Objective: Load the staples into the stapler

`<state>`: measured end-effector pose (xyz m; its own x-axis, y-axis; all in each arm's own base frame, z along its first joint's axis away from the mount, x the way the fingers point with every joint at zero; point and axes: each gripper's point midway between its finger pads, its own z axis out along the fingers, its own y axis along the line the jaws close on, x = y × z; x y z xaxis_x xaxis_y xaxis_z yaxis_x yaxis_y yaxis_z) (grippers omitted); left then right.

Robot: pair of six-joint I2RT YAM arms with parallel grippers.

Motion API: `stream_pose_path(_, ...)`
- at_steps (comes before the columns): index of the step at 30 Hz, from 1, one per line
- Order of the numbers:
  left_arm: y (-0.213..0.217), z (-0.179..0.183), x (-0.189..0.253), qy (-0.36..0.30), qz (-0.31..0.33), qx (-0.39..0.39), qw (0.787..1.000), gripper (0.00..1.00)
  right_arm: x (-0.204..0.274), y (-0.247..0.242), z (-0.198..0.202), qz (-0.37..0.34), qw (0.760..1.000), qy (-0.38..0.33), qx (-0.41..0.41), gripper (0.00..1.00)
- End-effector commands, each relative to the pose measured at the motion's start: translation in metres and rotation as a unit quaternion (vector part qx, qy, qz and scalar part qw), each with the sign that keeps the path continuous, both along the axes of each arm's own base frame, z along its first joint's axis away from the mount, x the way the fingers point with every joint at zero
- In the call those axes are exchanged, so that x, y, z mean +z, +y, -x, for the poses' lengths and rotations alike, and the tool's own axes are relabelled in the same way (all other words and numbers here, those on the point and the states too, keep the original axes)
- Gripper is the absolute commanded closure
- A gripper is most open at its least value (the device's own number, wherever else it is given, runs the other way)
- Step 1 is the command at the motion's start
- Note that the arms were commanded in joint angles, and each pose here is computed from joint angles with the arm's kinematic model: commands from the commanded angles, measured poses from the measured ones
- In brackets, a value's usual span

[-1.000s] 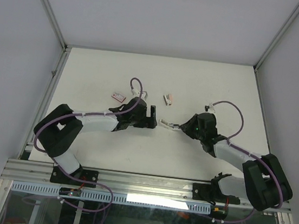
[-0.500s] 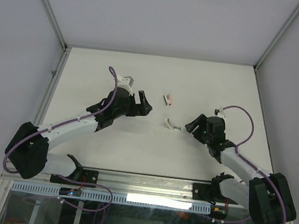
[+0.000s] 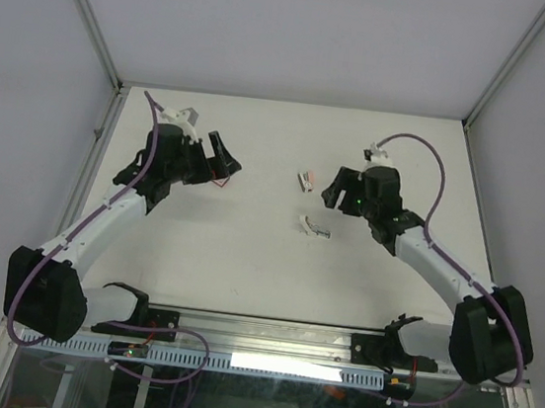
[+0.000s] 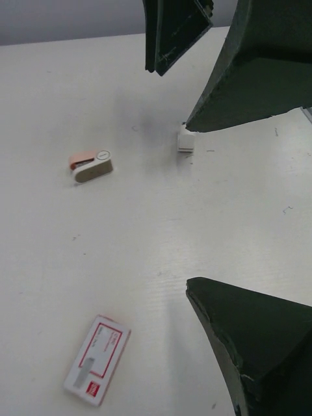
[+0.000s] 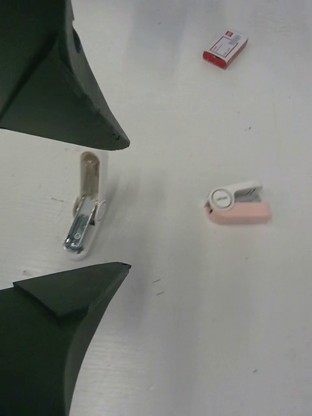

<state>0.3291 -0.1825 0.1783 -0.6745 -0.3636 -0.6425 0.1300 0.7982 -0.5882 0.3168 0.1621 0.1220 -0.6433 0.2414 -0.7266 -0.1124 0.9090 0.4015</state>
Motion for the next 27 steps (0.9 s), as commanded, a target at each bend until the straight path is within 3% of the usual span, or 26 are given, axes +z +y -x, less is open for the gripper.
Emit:
stream_pose_path(1, 0.02, -0.001, 0.058, -0.066, -0.029, -0.037, 0.997, 0.01, 0.013, 0.02, -0.032, 0.078, 0.995, -0.028, 0.049, 0.27)
stream_pose_path(5, 0.055, -0.007, 0.06, -0.096, -0.106, 0.024, 0.989, 0.01, -0.01, 0.037, -0.065, 0.123, 0.99, -0.007, 0.075, 0.25)
stream_pose_path(11, 0.081, -0.004, 0.049, -0.094, -0.15, 0.065, 0.982, 0.01, -0.042, 0.059, -0.1, 0.177, 0.978, 0.027, 0.108, 0.25)
stream_pose_path(19, 0.079, -0.001, 0.043, -0.085, -0.147, 0.058, 0.984, 0.01, -0.062, 0.074, -0.12, 0.205, 0.97, 0.043, 0.127, 0.29)
stream_pose_path(27, 0.079, 0.001, 0.045, -0.086, -0.142, 0.058, 0.984, 0.01, -0.074, 0.079, -0.126, 0.222, 0.965, 0.047, 0.129, 0.49)
